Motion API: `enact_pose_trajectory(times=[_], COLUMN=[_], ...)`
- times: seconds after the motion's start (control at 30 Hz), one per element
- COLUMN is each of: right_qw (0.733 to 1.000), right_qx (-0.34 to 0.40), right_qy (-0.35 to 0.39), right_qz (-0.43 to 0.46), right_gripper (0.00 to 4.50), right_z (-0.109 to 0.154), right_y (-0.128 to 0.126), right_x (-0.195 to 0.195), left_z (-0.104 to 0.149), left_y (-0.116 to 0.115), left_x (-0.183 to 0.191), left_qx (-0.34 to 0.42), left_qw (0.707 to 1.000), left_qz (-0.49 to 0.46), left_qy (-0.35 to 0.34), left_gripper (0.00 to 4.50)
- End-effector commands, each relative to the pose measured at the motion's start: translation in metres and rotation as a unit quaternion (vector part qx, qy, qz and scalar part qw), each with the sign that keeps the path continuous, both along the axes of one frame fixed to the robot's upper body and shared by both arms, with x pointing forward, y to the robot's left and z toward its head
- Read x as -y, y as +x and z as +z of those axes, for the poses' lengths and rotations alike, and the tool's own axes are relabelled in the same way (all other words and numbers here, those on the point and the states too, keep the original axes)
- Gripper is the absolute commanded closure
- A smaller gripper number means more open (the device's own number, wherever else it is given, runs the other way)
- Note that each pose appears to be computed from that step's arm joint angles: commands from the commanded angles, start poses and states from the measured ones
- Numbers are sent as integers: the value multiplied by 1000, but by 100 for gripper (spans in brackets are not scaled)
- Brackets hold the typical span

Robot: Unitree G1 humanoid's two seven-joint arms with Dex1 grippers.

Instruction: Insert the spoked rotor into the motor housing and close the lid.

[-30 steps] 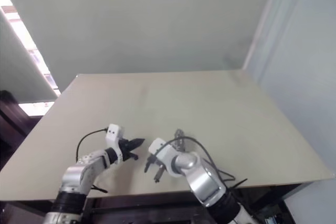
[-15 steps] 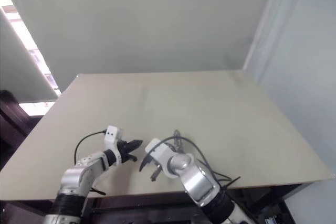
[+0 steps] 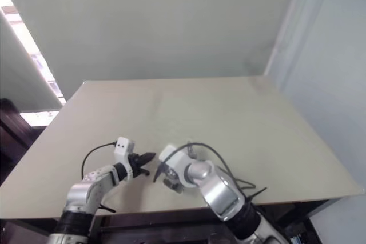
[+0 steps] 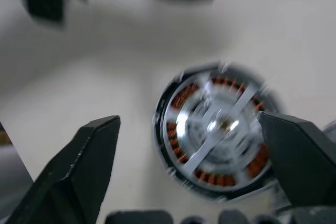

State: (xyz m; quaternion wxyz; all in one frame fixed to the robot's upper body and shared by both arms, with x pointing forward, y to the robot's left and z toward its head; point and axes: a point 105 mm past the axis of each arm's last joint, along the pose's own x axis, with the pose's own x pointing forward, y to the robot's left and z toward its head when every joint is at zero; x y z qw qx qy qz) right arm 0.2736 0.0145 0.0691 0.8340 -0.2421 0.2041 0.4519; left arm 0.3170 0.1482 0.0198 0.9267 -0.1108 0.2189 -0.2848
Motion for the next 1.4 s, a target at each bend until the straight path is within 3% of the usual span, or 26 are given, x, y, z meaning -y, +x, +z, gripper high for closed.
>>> enact_pose_trajectory(times=[0.03, 0.2, 0.33, 0.53, 0.7, 0.97, 1.4], right_qw=[996, 982, 975, 976, 985, 996, 997], right_qx=[60, 144, 190, 179, 130, 53, 9], right_qy=[55, 122, 80, -25, -47, 42, 70], right_qz=[20, -20, -79, -123, -103, -48, -13], right_gripper=[6, 6, 6, 6, 6, 6, 6], right_z=[47, 100, 109, 76, 36, 16, -15], right_y=[1, 19, 43, 59, 58, 42, 34], right_x=[-7, 16, 59, 109, 106, 56, 29], left_z=[15, 15, 6, 8, 11, 16, 19], left_y=[3, -9, -25, -34, -33, -29, -31], left_x=[-3, -9, -19, -20, -14, -11, -4], left_qx=[23, 6, -18, -31, -23, -10, -3], left_qw=[1000, 999, 997, 995, 994, 995, 994], left_qz=[-11, -38, -76, -94, -99, -100, -104], left_qy=[-9, -32, -15, -30, -28, -23, -20], left_gripper=[450, 450, 450, 450, 450, 450, 450])
